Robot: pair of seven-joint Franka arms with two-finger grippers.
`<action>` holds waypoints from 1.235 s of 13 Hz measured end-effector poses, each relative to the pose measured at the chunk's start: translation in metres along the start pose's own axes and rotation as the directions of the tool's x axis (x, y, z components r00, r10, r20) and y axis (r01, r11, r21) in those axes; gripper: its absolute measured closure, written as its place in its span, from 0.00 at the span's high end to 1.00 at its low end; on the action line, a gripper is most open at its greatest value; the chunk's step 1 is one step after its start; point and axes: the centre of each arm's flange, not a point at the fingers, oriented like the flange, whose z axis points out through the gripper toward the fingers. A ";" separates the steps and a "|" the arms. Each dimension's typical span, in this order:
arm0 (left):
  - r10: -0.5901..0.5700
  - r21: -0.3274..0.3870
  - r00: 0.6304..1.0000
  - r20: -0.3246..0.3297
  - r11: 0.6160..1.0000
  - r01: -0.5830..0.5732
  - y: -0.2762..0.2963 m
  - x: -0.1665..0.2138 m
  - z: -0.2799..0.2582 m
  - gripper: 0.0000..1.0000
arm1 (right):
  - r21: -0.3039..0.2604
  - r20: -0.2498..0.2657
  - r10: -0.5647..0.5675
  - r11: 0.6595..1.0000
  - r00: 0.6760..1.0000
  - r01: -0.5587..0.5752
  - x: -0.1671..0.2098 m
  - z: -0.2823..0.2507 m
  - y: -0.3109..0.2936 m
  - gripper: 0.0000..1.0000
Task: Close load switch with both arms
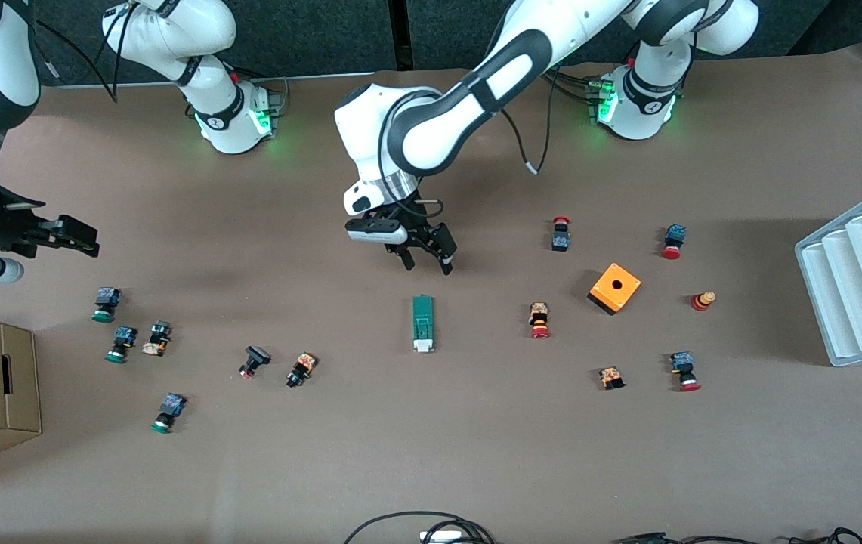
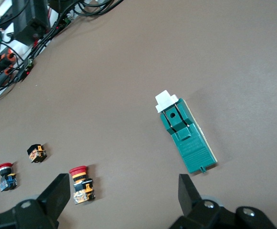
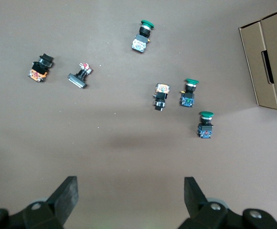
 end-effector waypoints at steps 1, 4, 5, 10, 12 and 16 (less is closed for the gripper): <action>0.009 -0.030 1.000 0.016 1.000 -0.008 -0.010 0.008 -0.008 1.00 | 0.000 0.000 0.000 1.000 1.000 0.000 0.000 0.000 0.000 1.00; 0.029 -0.118 0.997 0.071 0.993 -0.021 -0.067 0.037 -0.019 1.00 | 0.000 -0.002 -0.001 1.000 1.000 0.001 0.000 -0.001 -0.001 1.00; 0.036 -0.149 0.995 0.088 0.989 -0.022 -0.092 0.046 -0.022 1.00 | 0.000 -0.003 -0.002 1.000 1.000 0.002 0.000 -0.001 -0.001 1.00; 0.073 -0.256 0.978 0.198 0.966 -0.021 -0.216 0.059 -0.046 1.00 | 0.000 -0.004 -0.002 1.000 1.000 0.002 0.000 -0.001 -0.001 1.00; 0.034 -0.292 0.968 0.248 0.955 0.042 -0.259 0.058 -0.046 1.00 | 0.000 -0.004 -0.002 1.000 1.000 0.002 0.001 -0.001 -0.001 1.00; -0.019 -0.311 0.939 0.344 0.941 0.133 -0.335 0.051 -0.043 1.00 | 0.000 -0.005 -0.002 1.000 1.000 0.002 0.001 -0.001 -0.001 1.00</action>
